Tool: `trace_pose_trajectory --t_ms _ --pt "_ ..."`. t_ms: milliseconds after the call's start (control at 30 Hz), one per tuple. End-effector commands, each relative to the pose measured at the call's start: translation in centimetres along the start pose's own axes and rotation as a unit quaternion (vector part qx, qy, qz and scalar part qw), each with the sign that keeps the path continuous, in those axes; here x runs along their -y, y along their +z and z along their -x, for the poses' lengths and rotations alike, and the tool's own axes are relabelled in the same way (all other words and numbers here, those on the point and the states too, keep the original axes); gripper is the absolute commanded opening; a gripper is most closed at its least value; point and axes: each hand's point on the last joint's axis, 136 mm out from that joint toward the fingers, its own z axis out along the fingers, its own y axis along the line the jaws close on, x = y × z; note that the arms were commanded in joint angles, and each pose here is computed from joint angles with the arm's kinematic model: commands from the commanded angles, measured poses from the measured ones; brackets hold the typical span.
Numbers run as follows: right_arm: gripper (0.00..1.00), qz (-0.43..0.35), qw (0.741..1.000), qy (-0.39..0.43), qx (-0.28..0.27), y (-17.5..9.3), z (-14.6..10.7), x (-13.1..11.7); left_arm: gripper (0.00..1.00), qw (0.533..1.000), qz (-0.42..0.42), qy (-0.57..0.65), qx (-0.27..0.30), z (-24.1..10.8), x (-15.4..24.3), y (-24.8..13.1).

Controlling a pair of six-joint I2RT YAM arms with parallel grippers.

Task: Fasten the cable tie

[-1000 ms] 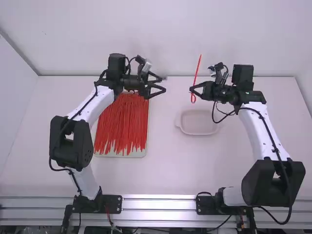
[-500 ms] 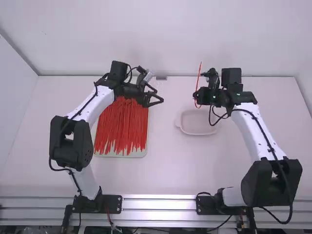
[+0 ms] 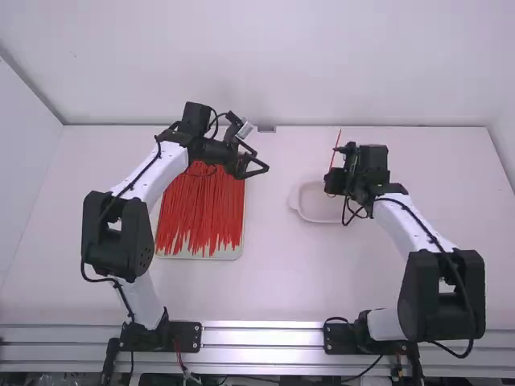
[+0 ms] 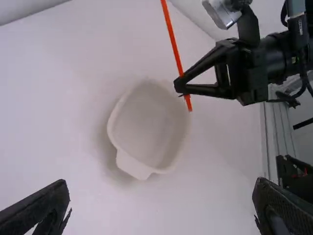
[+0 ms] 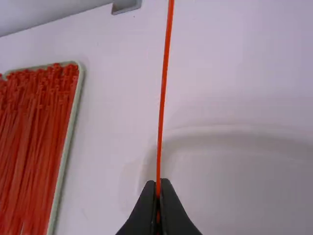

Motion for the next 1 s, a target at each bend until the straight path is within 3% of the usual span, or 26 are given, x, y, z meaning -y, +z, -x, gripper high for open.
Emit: trace_pose_trajectory --t_ms 0,100,433,767,867,967 --pt "0.0 -0.001 1.0 0.001 0.001 0.2 -0.6 0.1 0.99 1.0 0.007 -0.008 -0.008 -1.4 -0.6 0.1" --pt "0.0 -0.001 1.0 0.001 0.002 0.5 -0.8 0.3 0.99 1.0 0.006 -0.017 -0.005 -2.1 -0.9 0.3" --pt "0.0 -0.006 0.999 0.033 -0.037 5.0 -2.7 2.4 0.99 0.999 0.012 -0.029 -0.007 -3.0 -1.3 0.6" --pt "0.0 -0.009 0.998 0.034 -0.056 6.5 -3.6 2.7 0.99 1.0 0.01 -0.028 -0.007 -3.0 -1.2 0.7" --pt "0.11 -0.008 0.998 0.032 -0.056 6.6 -3.6 2.5 0.99 1.0 0.009 -0.028 -0.006 -3.0 -1.2 0.7" --pt "0.14 -0.009 0.998 0.039 -0.056 6.5 -3.4 2.6 0.99 1.0 0.009 -0.028 -0.006 -3.0 -1.2 0.7"
